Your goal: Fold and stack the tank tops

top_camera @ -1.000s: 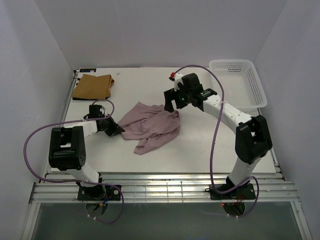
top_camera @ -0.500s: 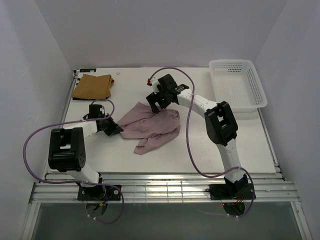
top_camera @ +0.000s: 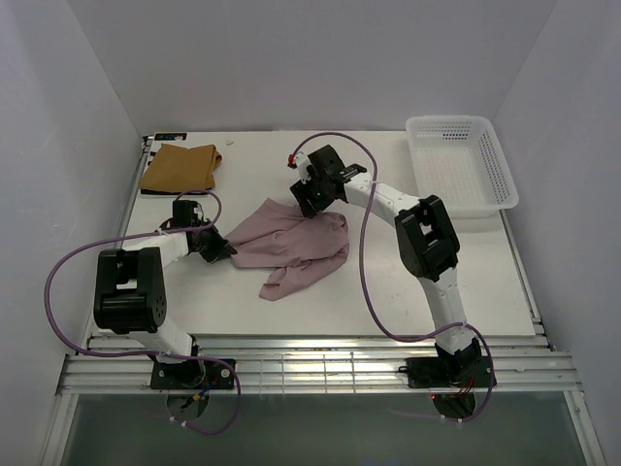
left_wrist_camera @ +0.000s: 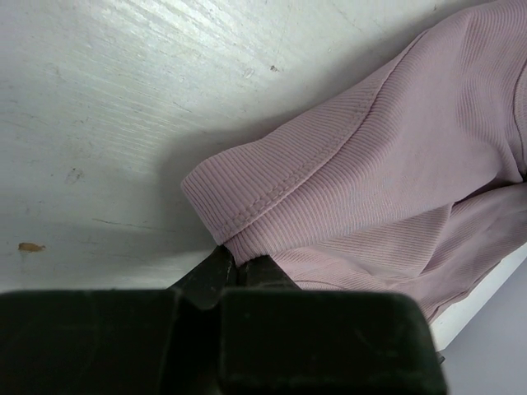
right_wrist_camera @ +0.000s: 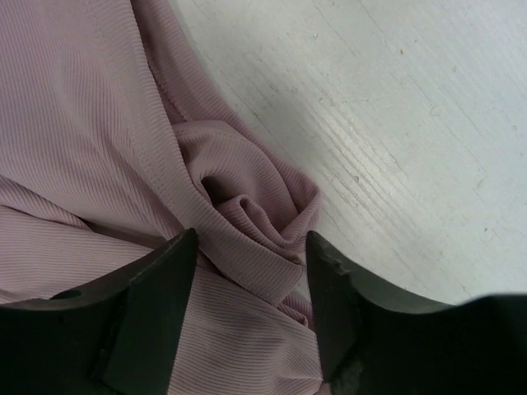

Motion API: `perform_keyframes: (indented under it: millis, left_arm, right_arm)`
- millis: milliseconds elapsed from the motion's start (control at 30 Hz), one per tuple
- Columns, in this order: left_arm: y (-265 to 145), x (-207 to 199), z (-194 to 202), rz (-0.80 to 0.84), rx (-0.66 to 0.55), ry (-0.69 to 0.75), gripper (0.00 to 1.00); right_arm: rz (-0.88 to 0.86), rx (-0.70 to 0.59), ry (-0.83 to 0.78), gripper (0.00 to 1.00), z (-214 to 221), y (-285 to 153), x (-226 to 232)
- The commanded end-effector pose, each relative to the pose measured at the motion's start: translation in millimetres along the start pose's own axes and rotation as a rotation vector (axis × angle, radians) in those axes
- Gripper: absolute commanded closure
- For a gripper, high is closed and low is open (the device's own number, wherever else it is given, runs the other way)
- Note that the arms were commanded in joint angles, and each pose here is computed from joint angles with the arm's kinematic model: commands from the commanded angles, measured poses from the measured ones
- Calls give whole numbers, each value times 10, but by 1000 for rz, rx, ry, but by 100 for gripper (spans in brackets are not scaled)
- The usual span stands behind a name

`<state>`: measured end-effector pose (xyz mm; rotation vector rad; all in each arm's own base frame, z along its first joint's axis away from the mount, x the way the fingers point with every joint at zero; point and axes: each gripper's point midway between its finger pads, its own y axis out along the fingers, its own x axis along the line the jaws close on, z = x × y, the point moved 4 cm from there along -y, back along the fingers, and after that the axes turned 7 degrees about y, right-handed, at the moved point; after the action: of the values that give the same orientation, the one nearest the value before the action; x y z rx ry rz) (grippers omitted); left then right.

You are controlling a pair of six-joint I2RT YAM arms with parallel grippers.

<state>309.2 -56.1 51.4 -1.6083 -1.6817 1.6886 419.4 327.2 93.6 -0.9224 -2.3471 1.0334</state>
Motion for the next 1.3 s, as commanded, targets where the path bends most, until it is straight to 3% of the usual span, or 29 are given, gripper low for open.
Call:
perform_keyframes:
  millis: [0,100,167,200,367,467,600,733,867,967,1067,1167,1267]
  left_arm:
    - [-84,-52,-147,-14,-58,36,100]
    - [-92,-68,-170,-11,-63,39,100]
    - [-100,-88,-195,-6,-69,44,100]
    - [-106,-99,-201,-4,-71,48,100]
    - [-199,-194,-296,14,-94,57,100]
    - [-437,-383,-472,50,-171,89,100]
    - [-997,-769,-707,145,-326,165,100]
    - [-1804,-1210,-816,282,-502,271,100]
    - [-2793,-1596,-643,478,-690,413,100]
    - [-3513,-1826,-395,626,-809,529,100]
    - [-4077,-1986,-139,750,-882,620,100]
    - [-4327,-2058,44,829,-883,675,100]
    - [-4337,-2082,51,844,-858,661,100]
  right_arm:
    - [-7,-9,-15,41,-90,1,-1]
    - [-13,-20,-12,58,-132,-27,12]
    - [-16,-29,-15,75,-167,-46,27]
    - [-12,-41,-15,92,-202,-76,18]
    - [33,-115,-19,92,-435,-332,-2]
    - [57,-191,-34,92,-663,-700,22]
    - [73,-332,-80,92,-971,-1542,172]
    - [28,-447,-132,92,-997,-2269,437]
    - [-65,-577,-169,92,-959,-3055,737]
    - [-181,-744,-221,92,-840,-3881,1043]
    - [-286,-868,-279,92,-678,-4460,1275]
    - [-297,-932,-301,92,-542,-4785,1341]
    - [-212,-932,-262,92,-493,-4817,1226]
